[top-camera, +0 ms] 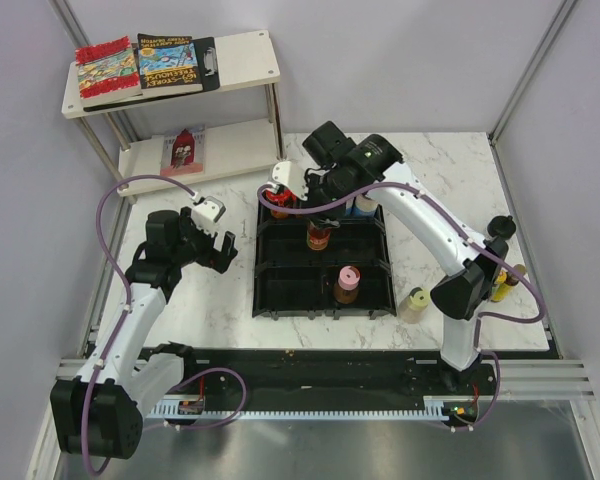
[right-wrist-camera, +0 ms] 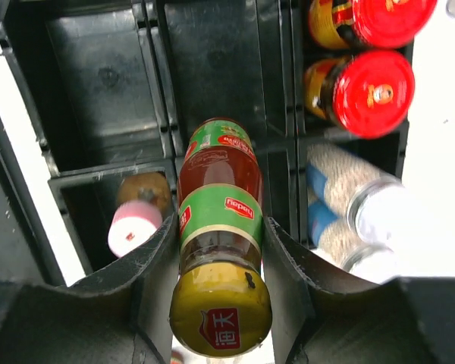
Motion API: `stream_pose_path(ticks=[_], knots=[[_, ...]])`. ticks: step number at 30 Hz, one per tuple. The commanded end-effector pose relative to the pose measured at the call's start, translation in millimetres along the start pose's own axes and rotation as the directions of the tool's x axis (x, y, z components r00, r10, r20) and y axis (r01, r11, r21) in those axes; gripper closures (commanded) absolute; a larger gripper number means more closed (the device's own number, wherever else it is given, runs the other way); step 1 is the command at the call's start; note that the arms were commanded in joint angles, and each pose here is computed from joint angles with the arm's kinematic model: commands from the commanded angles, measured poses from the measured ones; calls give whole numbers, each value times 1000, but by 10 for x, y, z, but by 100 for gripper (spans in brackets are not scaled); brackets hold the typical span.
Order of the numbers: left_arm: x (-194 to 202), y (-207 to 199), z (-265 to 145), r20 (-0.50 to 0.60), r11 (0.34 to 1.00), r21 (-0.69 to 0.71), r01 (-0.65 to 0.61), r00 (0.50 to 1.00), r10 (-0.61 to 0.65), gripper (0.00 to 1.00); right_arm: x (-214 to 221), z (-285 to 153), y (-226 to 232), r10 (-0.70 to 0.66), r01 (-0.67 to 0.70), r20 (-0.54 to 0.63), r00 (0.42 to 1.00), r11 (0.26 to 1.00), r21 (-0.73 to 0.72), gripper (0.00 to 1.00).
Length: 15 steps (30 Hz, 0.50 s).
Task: Organize the condiment bottles
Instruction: Place the bottle in the storage box.
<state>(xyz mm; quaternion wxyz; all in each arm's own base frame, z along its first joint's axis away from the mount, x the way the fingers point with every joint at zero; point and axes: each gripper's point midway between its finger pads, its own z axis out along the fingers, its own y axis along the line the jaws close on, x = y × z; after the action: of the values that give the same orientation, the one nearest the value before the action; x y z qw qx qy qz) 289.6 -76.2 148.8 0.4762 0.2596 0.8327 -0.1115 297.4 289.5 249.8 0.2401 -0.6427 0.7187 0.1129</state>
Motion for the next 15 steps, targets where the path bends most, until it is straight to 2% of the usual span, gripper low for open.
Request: stream_pose_path(ticks=[1,15], knots=[[-49,99,10,17,999,-40,-16,1000,17,0,-334,16,-164,-25,18,114,993,998,56,100],[-29,89,28,13,999,-31,-20,1000,20,0,-173,875,-241,24,-25,64,998,1000,9,100]])
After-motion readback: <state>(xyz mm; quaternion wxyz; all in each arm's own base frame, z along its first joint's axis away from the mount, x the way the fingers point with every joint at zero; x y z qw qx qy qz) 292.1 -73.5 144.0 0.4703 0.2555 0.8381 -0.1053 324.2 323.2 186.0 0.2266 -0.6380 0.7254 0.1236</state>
